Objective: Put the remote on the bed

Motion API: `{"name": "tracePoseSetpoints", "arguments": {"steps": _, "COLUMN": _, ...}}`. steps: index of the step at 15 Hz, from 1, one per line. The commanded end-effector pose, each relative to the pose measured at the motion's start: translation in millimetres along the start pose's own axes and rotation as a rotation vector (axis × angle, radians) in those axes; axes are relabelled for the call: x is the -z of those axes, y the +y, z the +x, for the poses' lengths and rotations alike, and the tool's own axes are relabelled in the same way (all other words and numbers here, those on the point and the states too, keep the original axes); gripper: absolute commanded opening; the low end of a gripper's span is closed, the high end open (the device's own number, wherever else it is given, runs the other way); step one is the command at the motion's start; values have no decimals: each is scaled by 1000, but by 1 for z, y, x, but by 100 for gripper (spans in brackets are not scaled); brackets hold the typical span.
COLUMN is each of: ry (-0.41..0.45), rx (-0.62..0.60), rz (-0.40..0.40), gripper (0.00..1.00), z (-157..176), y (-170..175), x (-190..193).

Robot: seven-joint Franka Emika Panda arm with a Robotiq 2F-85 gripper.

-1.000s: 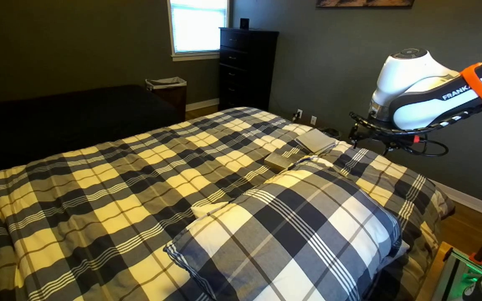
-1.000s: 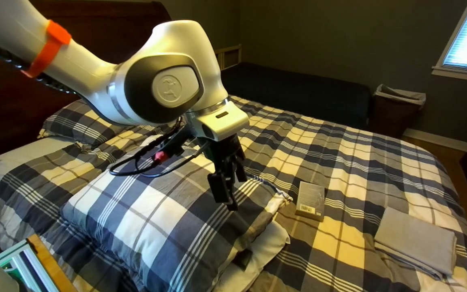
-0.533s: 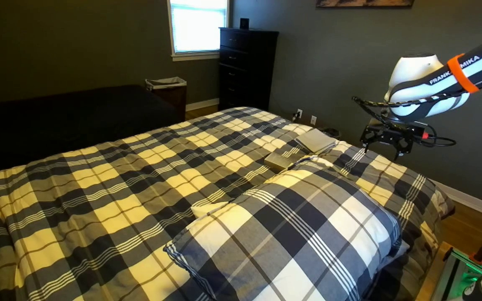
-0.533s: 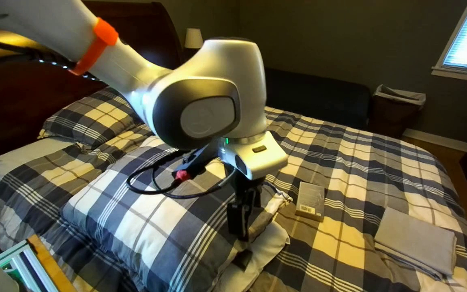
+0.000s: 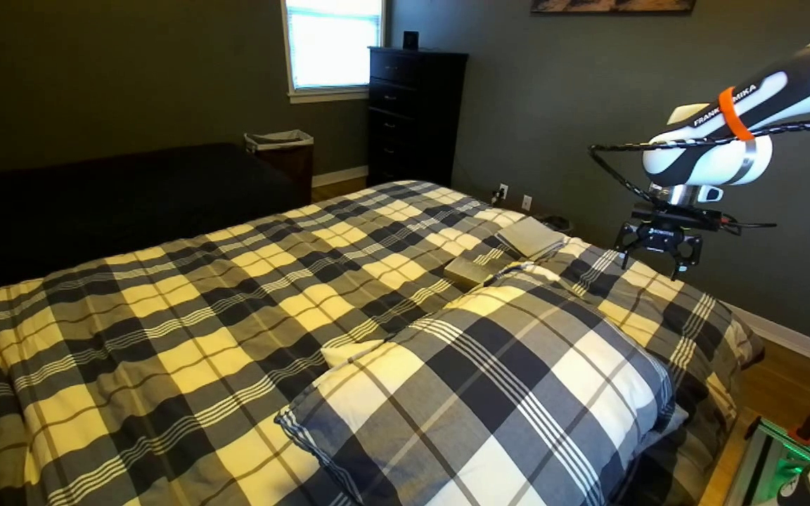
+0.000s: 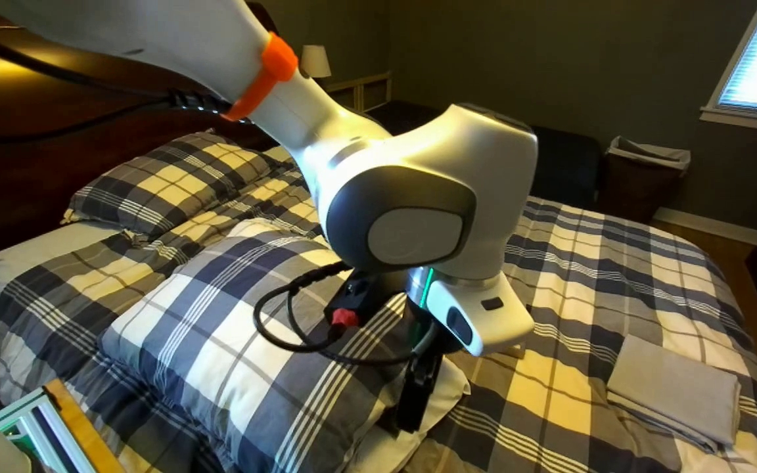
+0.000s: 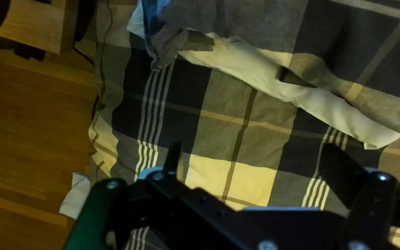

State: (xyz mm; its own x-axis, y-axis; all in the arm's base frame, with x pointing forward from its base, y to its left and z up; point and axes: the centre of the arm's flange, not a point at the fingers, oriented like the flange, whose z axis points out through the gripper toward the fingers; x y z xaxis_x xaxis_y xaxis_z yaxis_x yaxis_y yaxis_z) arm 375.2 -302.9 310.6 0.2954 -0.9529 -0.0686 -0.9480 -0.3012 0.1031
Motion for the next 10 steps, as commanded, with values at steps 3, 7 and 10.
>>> {"name": "tracePoseSetpoints", "arguments": {"steps": 3, "ry": -87, "rx": -32, "rz": 31, "gripper": 100, "z": 31, "y": 7, "x": -38}}
{"name": "tracePoseSetpoints", "arguments": {"steps": 7, "ry": -114, "rx": -84, "rz": 56, "gripper": 100, "z": 38, "y": 15, "x": -66}}
{"name": "tracePoseSetpoints", "arguments": {"steps": 10, "ry": -134, "rx": -74, "rz": 98, "gripper": 100, "z": 45, "y": 17, "x": -91}}
